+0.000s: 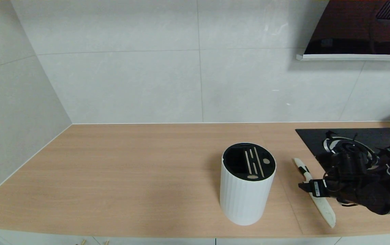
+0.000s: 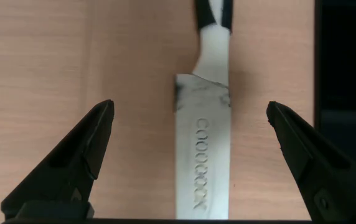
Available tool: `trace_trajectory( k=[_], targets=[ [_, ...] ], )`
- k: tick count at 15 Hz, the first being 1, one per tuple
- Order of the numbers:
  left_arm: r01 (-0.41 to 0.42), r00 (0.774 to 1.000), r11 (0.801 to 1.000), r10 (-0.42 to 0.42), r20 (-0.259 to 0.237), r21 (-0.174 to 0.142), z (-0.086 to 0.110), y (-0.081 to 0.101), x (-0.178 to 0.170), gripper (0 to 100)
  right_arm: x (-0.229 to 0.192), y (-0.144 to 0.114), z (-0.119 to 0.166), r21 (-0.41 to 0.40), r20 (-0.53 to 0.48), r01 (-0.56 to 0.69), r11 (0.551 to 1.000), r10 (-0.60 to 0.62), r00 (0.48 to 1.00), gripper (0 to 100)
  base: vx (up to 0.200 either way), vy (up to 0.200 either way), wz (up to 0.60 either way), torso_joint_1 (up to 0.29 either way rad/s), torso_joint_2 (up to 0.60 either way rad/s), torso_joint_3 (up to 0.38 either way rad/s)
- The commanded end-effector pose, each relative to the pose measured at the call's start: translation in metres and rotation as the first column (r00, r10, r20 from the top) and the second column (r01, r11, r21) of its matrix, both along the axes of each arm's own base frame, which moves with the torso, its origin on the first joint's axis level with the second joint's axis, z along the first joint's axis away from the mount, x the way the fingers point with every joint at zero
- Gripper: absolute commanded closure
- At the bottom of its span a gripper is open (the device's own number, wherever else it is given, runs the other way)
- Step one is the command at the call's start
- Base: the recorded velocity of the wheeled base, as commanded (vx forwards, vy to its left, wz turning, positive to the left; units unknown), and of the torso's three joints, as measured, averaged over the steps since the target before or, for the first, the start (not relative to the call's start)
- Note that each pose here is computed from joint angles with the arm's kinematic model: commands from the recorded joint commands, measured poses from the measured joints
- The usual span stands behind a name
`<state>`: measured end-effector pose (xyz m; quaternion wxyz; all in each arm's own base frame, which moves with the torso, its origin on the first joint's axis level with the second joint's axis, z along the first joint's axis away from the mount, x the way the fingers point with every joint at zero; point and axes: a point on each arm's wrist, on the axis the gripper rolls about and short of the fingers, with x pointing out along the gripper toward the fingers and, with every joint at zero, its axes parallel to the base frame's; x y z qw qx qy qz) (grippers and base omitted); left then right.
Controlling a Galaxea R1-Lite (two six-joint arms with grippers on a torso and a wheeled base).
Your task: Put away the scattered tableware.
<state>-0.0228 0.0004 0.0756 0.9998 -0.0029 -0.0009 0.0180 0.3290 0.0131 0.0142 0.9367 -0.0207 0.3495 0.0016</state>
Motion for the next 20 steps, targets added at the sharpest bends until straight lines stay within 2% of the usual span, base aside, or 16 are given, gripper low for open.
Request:
trace_trajectory(
  k=[1, 15, 16, 20],
  targets=[
    [-0.001, 1.000, 1.000, 0.001, 0.000, 0.000, 0.000, 0.000, 0.000, 0, 0.002, 0.000, -0.012, -0.001, -0.032, 0.000, 1.000, 0.000, 0.999, 0, 0.000, 0.000, 0.00, 0.000, 0.00, 0.000],
    [-0.001, 1.000, 1.000, 0.001, 0.000, 0.000, 0.000, 0.000, 0.000, 0, 0.012, -0.002, -0.026, 0.004, -0.017, 0.011, 1.000, -0.011, 1.000, 0, 0.000, 0.000, 0.00, 0.000, 0.00, 0.000],
    [-0.001, 1.000, 1.000, 0.001, 0.000, 0.000, 0.000, 0.000, 0.000, 0, 0.012, -0.002, -0.026, 0.004, -0.017, 0.011, 1.000, -0.011, 1.000, 100, 0.000, 0.000, 0.00, 0.000, 0.00, 0.000],
    [-0.001, 1.000, 1.000, 0.001, 0.000, 0.000, 0.000, 0.000, 0.000, 0, 0.012, -0.002, -0.030, 0.003, -0.028, 0.010, 1.000, -0.010, 1.000, 100, 0.000, 0.000, 0.00, 0.000, 0.00, 0.000]
  ],
)
